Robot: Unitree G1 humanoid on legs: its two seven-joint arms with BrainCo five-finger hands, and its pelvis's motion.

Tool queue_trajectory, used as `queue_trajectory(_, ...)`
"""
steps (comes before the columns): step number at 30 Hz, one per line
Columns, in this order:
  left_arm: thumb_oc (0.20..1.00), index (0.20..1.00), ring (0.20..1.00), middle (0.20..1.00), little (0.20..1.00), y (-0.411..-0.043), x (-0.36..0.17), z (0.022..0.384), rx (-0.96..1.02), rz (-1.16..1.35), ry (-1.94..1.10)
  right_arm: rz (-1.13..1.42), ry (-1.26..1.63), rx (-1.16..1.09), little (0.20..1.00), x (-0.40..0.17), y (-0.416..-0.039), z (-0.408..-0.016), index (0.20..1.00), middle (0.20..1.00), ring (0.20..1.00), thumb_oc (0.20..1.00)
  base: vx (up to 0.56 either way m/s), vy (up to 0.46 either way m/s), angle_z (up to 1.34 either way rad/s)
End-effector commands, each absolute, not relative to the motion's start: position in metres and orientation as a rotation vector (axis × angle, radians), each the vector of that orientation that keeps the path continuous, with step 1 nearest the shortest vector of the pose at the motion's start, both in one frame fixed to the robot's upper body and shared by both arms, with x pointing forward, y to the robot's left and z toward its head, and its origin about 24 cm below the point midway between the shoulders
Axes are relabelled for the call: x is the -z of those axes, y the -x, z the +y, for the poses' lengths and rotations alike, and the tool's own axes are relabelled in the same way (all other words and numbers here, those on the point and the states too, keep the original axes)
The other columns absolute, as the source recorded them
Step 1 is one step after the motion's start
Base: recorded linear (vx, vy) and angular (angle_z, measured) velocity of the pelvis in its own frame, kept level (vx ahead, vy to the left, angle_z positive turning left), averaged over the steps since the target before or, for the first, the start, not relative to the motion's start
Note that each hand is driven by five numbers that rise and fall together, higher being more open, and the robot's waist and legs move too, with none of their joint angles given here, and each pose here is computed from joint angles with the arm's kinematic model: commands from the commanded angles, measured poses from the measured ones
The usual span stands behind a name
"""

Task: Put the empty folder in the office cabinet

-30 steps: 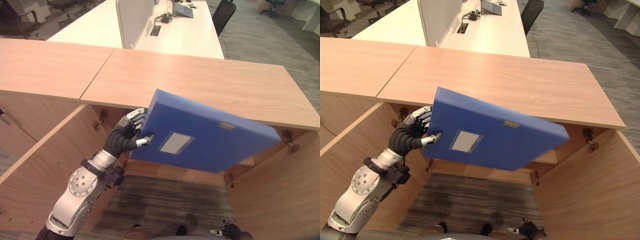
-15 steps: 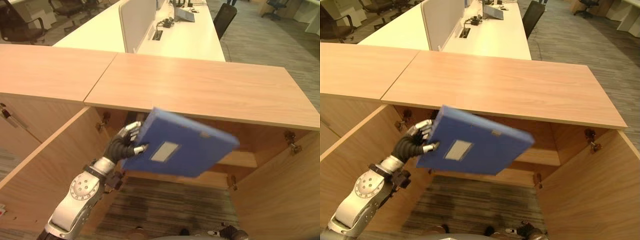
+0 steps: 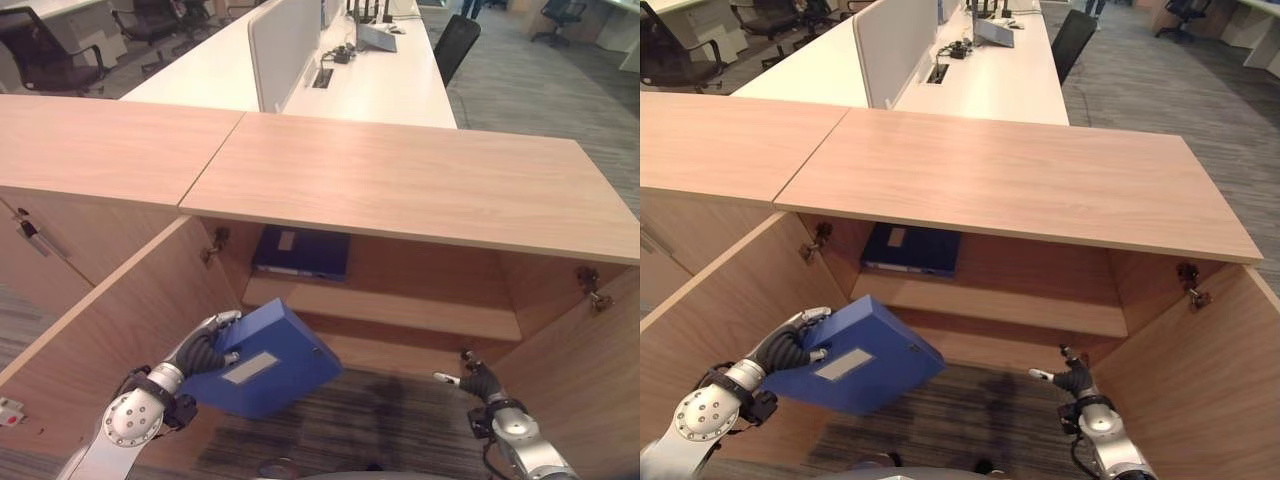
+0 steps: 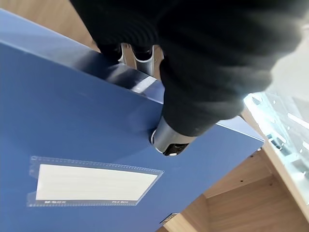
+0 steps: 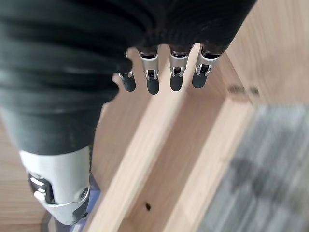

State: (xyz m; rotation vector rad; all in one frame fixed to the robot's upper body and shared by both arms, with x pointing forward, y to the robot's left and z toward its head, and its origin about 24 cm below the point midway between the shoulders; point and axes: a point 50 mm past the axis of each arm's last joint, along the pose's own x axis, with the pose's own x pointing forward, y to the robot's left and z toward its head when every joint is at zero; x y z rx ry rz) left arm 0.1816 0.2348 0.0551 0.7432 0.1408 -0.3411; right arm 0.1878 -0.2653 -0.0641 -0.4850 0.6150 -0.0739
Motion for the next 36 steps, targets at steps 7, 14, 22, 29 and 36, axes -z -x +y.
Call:
queue_trajectory(7,0.200,0.200,0.200,0.200,0.200,-0.196,-0.099,0.224,0.270,-0.168,-0.833,0.254,0.691,-0.138,1.000,0.001,-0.248,-0.227,1.000,1.000,1.000,1.000,-0.01,0.000,0.00)
queue_trajectory(14,0.200,0.200,0.200,0.200,0.200,-0.198,-0.110,0.220,0.235,-0.237,-0.842,0.186,0.796,-0.322,1.000,-0.005,-0.260,-0.190,1.000,1.000,1.000,1.000,0.00,-0.001,0.01)
queue_trajectory(22,0.200,0.200,0.200,0.200,0.200,-0.200,-0.115,0.218,0.232,-0.270,-0.857,0.022,0.773,-0.442,1.000,-0.036,-0.275,-0.154,1.000,1.000,1.000,1.000,0.00,0.000,0.00)
queue_trajectory(29,0.200,0.200,0.200,0.200,0.200,-0.203,-0.120,0.213,0.232,-0.312,-0.849,-0.127,0.746,-0.547,1.000,-0.063,-0.287,-0.117,1.000,1.000,1.000,1.000,0.00,0.000,0.00)
queue_trajectory(36,0.200,0.200,0.200,0.200,0.200,-0.204,-0.124,0.208,0.237,-0.340,-0.837,-0.173,0.699,-0.636,1.000,-0.068,-0.286,-0.088,1.000,1.000,1.000,1.000,0.00,0.000,0.00)
